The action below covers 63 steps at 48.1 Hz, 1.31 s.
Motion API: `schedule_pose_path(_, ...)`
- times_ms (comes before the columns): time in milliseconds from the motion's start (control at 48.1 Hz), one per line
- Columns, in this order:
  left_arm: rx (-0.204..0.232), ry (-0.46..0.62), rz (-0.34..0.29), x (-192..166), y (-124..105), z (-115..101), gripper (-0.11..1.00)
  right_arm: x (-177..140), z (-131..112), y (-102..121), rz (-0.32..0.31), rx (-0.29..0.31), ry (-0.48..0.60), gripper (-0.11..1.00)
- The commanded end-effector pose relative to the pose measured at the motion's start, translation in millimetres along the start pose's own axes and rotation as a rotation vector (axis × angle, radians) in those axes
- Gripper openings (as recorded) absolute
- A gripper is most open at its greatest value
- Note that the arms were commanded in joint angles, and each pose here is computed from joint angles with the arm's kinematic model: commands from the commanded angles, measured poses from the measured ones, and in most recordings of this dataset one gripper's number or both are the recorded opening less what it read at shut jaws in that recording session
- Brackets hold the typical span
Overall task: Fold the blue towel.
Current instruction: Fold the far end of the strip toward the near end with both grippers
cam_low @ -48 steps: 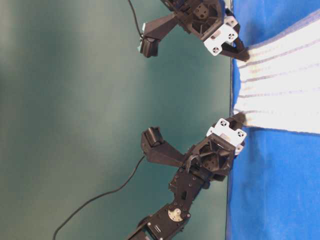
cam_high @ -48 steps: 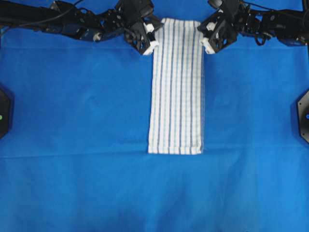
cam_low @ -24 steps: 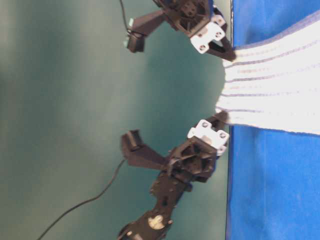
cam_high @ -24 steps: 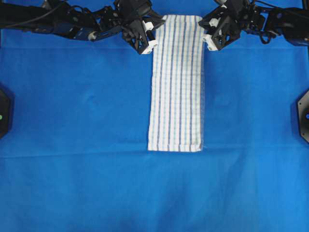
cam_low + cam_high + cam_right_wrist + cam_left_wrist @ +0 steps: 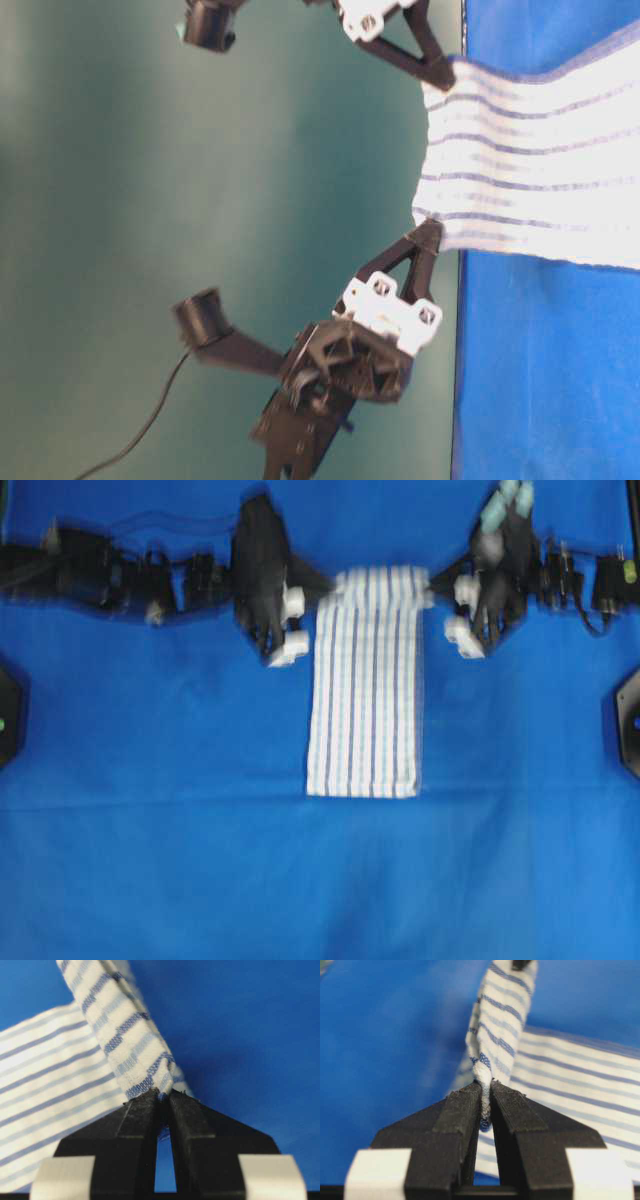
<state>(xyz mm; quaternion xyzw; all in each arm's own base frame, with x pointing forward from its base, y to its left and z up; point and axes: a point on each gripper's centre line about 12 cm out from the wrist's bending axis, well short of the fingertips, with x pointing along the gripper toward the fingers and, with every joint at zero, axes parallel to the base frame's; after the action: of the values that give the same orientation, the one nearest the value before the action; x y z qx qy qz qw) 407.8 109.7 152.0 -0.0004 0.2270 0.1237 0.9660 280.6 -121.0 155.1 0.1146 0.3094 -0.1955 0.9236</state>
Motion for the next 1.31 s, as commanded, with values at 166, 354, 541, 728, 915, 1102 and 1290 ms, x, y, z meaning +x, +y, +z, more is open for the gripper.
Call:
schedule_pose_path(166,0.036,-0.035,-0.115,-23,-52,6,0.04,-19,-12,41,0.105,-0.012,0.006,0.08)
schedule_pose_path(354,0.046,-0.018,-0.197,-30,-88,-2,0.04,-23,-24,72,0.18,-0.037,0.054,0.08)
schedule_pose_path(541,0.058,0.007,-0.265,-33,-118,-14,0.04,-24,-34,95,0.239,-0.051,0.085,0.08)
schedule_pose_path(728,0.069,0.019,-0.306,-35,-137,-20,0.04,-19,-46,110,0.267,-0.058,0.135,0.08)
schedule_pose_path(915,0.084,0.057,-0.327,-29,-149,-36,0.04,-9,-58,120,0.275,-0.06,0.185,0.08)
schedule_pose_path(1102,0.09,0.087,-0.328,-21,-153,-49,0.04,-3,-60,127,0.282,-0.065,0.202,0.08)
schedule_pose_path(1290,0.085,0.087,-0.318,-19,-149,-49,0.04,-1,-60,129,0.281,-0.067,0.207,0.08)
